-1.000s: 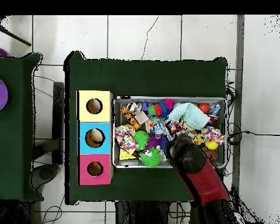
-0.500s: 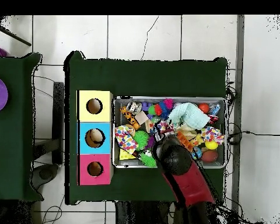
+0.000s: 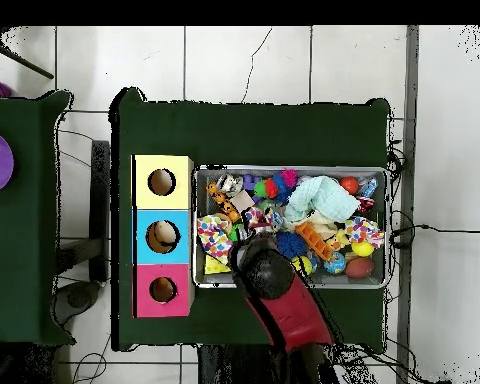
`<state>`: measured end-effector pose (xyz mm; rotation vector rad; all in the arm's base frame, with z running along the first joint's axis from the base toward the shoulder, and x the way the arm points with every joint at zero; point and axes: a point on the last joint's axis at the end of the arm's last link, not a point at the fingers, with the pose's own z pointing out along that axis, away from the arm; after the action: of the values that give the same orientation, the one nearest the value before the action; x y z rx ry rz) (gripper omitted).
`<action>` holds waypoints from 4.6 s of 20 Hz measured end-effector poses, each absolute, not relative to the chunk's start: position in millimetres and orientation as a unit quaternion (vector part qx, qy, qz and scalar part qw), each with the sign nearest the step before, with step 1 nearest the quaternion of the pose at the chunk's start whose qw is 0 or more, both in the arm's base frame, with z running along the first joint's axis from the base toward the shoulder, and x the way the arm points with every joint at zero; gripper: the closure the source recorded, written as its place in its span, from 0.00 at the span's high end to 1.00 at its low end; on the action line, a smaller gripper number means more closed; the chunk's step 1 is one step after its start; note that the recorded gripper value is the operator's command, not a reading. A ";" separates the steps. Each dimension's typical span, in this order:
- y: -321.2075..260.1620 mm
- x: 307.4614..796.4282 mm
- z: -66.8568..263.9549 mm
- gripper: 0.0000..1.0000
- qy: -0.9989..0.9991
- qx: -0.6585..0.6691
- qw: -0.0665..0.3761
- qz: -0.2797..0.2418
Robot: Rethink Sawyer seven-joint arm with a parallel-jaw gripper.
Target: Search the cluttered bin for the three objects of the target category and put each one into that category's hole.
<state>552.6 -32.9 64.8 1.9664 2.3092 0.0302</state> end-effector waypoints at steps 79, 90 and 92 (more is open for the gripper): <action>-232.7 511.4 25.9 1.00 0.791 0.610 0.041 0.004; -216.8 524.4 -3.4 1.00 0.802 0.596 0.035 0.021; -219.1 528.0 -6.2 1.00 0.803 0.594 0.038 0.023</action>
<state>528.0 -219.1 -6.2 1.8234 2.4639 0.0693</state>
